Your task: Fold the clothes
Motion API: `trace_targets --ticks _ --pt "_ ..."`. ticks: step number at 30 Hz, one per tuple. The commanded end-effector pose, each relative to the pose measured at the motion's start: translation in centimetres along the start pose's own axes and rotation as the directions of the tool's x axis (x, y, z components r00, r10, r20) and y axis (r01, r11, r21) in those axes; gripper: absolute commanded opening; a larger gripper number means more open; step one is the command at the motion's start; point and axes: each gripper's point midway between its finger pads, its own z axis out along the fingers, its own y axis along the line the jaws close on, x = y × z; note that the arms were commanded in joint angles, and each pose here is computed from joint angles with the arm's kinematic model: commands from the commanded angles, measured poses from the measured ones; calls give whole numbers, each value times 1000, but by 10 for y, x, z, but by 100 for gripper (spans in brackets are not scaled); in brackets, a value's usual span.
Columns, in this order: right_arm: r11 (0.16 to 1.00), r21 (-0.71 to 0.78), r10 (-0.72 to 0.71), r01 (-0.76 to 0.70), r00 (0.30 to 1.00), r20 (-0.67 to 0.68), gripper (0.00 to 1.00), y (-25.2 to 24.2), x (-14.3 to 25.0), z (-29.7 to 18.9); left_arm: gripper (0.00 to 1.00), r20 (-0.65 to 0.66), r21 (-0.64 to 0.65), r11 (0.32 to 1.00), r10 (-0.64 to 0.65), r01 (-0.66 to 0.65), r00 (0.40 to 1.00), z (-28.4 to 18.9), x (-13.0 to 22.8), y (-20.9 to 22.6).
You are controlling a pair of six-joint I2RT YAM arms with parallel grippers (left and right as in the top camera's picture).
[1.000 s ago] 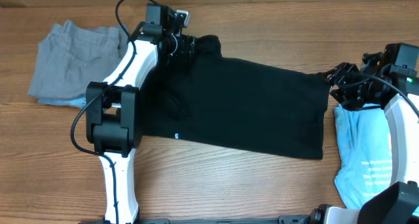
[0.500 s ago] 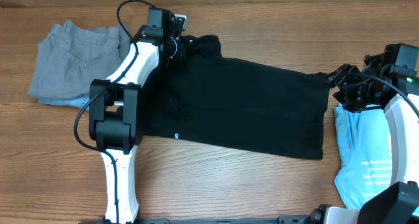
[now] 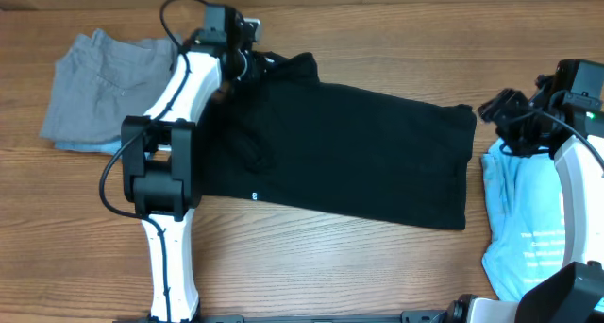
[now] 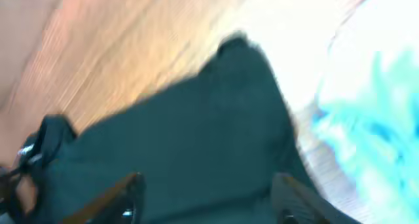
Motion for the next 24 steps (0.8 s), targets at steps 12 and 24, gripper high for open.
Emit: trace_targets --ticks 12,24 --pt "985 126 -140 117 972 188 75 -22 -69 64 4 50 7 1000 -1 0 999 -67 -42 -9" --pt "992 28 -128 127 991 26 61 -36 -44 154 4 -21 66 998 -17 18 1000 -66 -25 -23"
